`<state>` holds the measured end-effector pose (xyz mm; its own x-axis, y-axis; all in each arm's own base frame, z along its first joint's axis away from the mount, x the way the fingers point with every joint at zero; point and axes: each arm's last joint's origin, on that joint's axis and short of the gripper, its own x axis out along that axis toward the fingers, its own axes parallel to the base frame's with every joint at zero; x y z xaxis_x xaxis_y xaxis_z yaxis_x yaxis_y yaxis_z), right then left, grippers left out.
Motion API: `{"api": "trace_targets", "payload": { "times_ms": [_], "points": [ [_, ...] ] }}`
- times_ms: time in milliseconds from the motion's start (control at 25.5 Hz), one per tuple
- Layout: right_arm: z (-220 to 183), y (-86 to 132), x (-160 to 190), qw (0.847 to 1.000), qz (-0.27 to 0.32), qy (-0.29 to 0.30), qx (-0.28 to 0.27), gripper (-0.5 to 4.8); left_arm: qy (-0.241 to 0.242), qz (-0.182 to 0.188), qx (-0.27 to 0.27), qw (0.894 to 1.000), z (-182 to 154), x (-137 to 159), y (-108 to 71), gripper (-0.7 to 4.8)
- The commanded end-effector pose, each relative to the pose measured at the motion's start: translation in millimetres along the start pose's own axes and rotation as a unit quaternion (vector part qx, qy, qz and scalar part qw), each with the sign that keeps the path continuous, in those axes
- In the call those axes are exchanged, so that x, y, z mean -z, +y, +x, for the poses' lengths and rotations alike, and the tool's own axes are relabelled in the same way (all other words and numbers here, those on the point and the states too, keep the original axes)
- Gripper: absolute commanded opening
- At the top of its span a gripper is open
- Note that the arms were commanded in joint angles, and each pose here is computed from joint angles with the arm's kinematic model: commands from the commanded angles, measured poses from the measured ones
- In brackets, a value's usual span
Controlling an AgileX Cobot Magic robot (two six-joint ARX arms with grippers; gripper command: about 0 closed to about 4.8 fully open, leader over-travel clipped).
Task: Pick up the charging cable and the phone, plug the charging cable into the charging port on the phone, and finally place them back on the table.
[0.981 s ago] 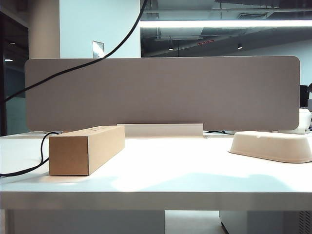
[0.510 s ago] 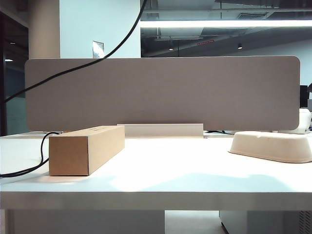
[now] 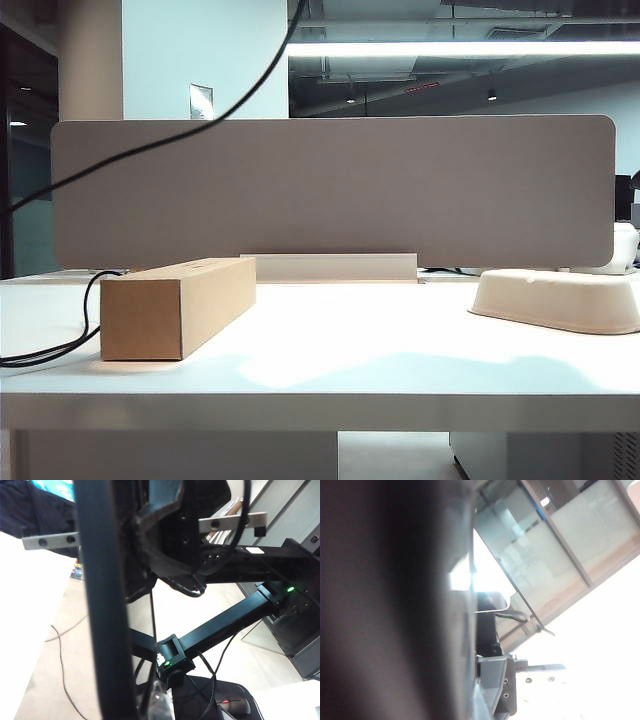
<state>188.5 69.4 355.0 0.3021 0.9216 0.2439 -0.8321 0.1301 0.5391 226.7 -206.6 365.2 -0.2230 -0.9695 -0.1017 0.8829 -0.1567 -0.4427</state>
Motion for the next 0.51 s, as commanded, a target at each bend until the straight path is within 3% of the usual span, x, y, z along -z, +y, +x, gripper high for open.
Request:
{"api": "trace_targets", "payload": {
  "times_ms": [39,235,392,510],
  "points": [
    [1,3,0,1.000,-0.014,0.017,-0.015,-0.02,-0.012,0.020,-0.005,1.000,0,-5,-0.6,-0.06],
    [1,2,2,0.999,-0.017,0.033,-0.020,-0.02,-0.011,0.015,-0.014,1.000,2,-4,3.9,-0.06],
    [1,-1,0,0.999,-0.035,0.008,0.001,-0.02,-0.004,-0.003,-0.020,1.000,0,-1,5.9,0.04],
    [2,-7,1,1.000,-0.026,0.009,0.009,-0.02,0.003,-0.025,-0.033,0.999,-6,3,10.2,0.82]
  ]
}}
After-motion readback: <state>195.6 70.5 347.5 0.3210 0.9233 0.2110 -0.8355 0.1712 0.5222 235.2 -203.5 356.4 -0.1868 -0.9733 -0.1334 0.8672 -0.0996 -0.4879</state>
